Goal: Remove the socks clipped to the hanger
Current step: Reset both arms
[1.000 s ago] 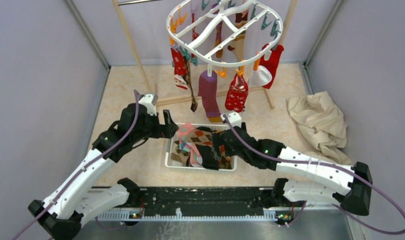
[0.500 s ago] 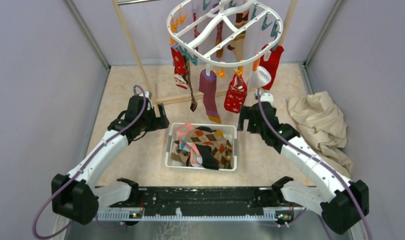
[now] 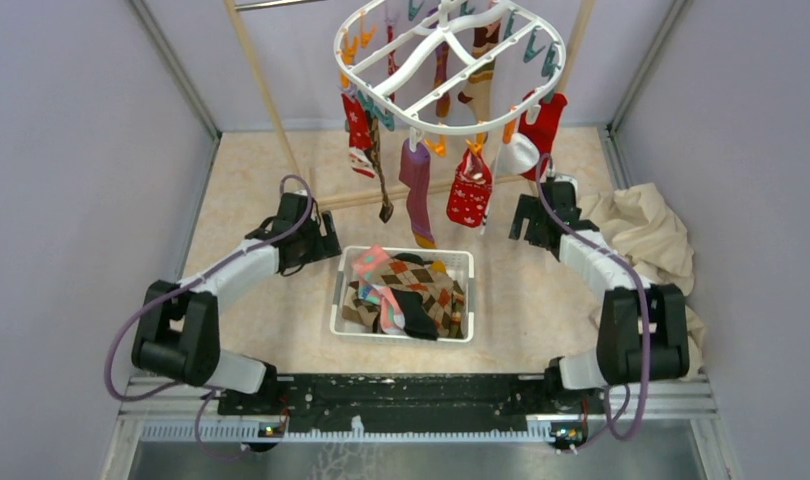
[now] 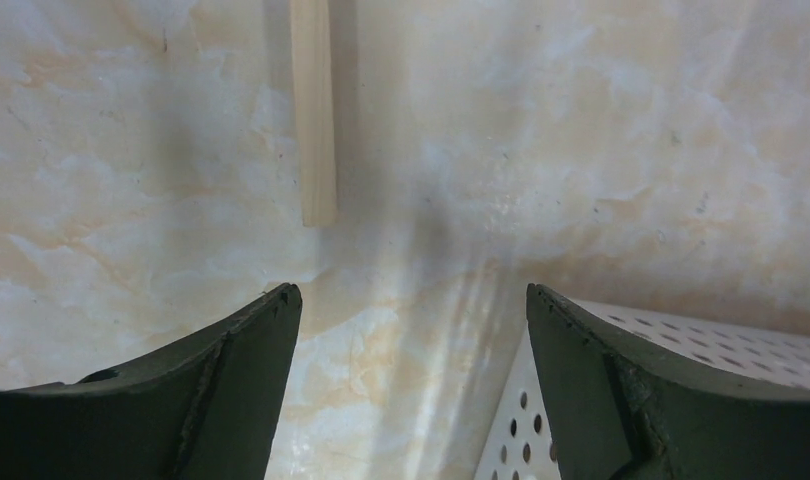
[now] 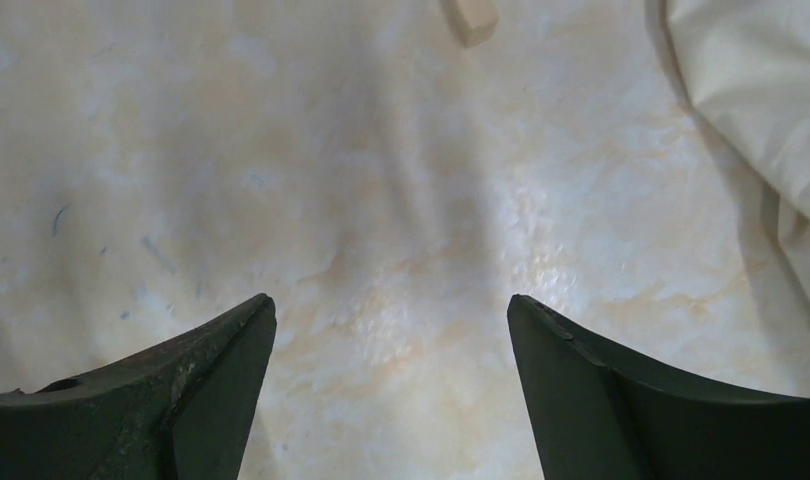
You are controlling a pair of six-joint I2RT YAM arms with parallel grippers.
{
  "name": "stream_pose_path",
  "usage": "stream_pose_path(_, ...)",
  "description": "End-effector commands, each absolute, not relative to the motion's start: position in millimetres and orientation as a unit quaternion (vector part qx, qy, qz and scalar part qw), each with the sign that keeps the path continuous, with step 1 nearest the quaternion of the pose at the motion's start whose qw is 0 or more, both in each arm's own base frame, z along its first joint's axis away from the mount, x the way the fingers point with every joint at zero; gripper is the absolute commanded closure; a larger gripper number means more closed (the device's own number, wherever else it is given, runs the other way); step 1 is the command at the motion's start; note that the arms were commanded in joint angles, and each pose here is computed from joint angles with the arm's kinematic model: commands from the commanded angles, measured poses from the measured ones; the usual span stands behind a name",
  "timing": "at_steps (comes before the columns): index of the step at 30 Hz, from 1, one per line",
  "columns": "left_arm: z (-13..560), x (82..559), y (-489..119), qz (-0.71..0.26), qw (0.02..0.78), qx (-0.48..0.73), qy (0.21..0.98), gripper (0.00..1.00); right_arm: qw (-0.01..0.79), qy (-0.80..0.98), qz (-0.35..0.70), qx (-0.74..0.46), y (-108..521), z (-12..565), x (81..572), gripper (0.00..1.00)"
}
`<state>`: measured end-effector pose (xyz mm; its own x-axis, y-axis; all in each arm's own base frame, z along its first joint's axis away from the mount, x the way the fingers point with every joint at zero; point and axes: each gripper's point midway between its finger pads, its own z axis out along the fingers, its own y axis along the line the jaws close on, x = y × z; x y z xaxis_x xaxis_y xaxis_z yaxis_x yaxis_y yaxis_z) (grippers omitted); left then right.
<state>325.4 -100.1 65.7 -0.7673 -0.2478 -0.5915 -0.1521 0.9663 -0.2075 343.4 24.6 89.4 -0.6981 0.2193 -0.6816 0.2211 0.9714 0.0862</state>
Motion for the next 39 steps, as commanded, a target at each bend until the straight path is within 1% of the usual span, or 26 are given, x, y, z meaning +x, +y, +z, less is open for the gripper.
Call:
stream_pose_path(1,55.1,341.6,-97.1,-0.068,0.334,-0.141,0.929,0.12,0.436,0.891,-0.004,0.127,0.2,114.7,398.0,0.14)
stream_pose_path(4,45.0,344.3,-98.6,-0.07,0.327,-0.146,0.931,0.14,0.441,0.889,-0.022,0.124,-8.9,111.8,412.8,0.16)
stream_pose_path(6,39.5,346.0,-97.7,-0.066,0.322,-0.149,0.933,0.18,0.447,0.886,-0.025,0.12,-10.4,113.1,425.4,0.16)
stream_pose_path(7,36.7,346.9,-96.1,-0.064,0.319,-0.153,0.933,0.21,0.449,0.885,-0.023,0.117,-9.9,112.4,431.6,0.16)
stream_pose_path(9,34.1,350.4,-92.6,-0.065,0.319,-0.161,0.932,0.31,0.446,0.889,-0.016,0.102,-6.1,105.1,444.6,0.18)
stream_pose_path(11,31.0,354.7,-86.0,-0.062,0.317,-0.171,0.931,0.37,0.441,0.892,-0.019,0.097,-6.5,99.4,453.2,0.19)
stream_pose_path(15,23.6,364.3,-76.2,-0.064,0.311,-0.189,0.929,0.43,0.441,0.891,-0.024,0.102,-14.5,93.9,462.5,0.19)
stream_pose_path(19,16.3,374.1,-68.8,-0.072,0.304,-0.206,0.927,0.47,0.437,0.891,-0.021,0.117,-25.6,89.5,462.2,0.2)
stream_pose_path(27,27.4,406.2,-63.6,-0.059,0.319,-0.205,0.923,0.49,0.442,0.889,-0.012,0.121,-23.1,91.5,460.0,0.22)
stream_pose_path(33,30.9,418.6,-59.5,-0.054,0.324,-0.206,0.922,0.49,0.438,0.891,0.001,0.12,-18.6,85.2,461.8,0.23)
stream_pose_path(36,32.4,421.1,-56.8,-0.048,0.328,-0.204,0.921,0.48,0.431,0.894,0.007,0.121,-16.7,77.9,465.7,0.27)
stream_pose_path(39,33.5,424.6,-56.5,-0.049,0.33,-0.201,0.921,0.43,0.427,0.896,0.004,0.123,-17.6,73.7,469.1,0.31)
